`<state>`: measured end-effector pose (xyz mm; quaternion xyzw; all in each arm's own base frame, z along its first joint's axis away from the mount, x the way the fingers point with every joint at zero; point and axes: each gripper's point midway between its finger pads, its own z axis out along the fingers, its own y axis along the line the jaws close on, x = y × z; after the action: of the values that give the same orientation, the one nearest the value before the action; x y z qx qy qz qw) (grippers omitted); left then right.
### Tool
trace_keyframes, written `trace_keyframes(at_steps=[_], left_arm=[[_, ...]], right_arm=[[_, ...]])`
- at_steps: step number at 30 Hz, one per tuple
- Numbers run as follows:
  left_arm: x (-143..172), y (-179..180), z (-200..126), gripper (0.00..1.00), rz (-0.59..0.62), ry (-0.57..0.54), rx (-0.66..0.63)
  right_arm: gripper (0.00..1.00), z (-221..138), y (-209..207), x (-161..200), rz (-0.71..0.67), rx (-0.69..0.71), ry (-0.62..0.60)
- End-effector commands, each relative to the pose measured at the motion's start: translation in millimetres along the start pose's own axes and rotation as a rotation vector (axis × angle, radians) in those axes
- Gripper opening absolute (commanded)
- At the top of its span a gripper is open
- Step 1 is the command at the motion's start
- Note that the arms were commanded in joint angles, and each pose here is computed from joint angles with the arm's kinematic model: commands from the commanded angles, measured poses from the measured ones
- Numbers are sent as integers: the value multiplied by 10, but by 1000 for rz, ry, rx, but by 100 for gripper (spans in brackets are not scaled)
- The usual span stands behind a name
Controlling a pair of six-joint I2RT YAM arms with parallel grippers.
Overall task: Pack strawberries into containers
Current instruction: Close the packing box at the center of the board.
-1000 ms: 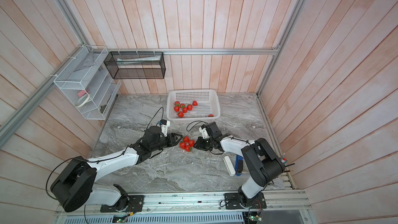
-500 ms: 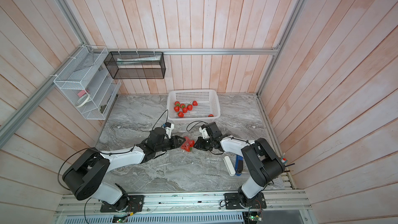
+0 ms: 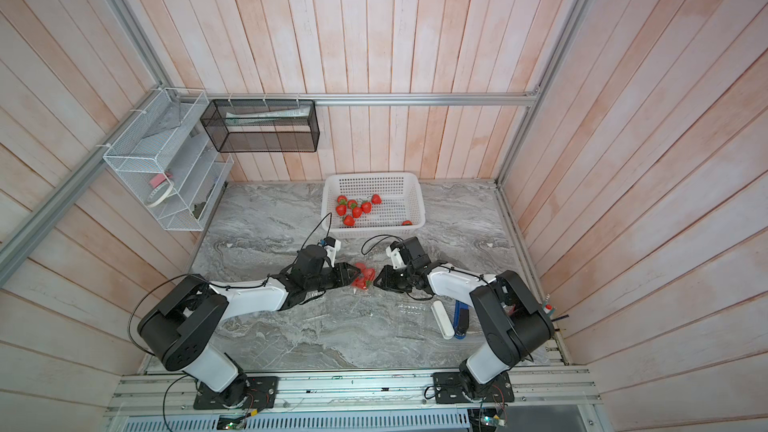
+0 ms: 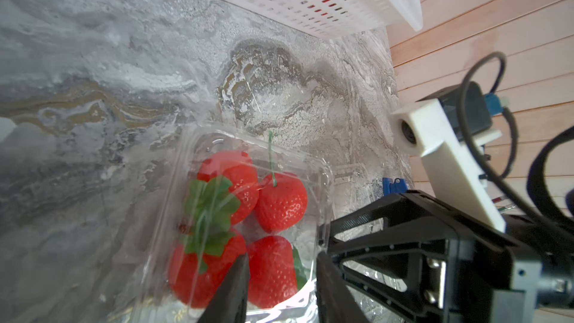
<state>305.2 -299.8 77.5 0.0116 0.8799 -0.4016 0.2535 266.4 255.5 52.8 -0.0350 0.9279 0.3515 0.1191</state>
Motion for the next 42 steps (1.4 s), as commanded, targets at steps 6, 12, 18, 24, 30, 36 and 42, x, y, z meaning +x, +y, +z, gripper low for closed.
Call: trace_keyframes(at_steps=[6, 12, 18, 24, 30, 36, 42], left_arm=[[28, 44, 49, 39, 24, 28, -39], [26, 36, 83, 39, 23, 38, -36], [20, 43, 98, 39, 30, 43, -45], [22, 55, 129, 39, 28, 52, -51], [20, 58, 139, 39, 26, 56, -56], [30, 70, 152, 39, 22, 61, -60], [38, 79, 166, 39, 17, 63, -59]], right_arm=[[33, -207, -28, 35, -2, 24, -15], [35, -337, -4, -196, 14, -106, -81], [49, -263, 129, -350, -23, -245, -77], [54, -141, 118, -401, -25, -303, -72], [54, -30, 38, -424, 6, -317, -59], [55, 34, -31, -427, 33, -312, -51], [52, 66, -19, -469, 37, -326, -55]])
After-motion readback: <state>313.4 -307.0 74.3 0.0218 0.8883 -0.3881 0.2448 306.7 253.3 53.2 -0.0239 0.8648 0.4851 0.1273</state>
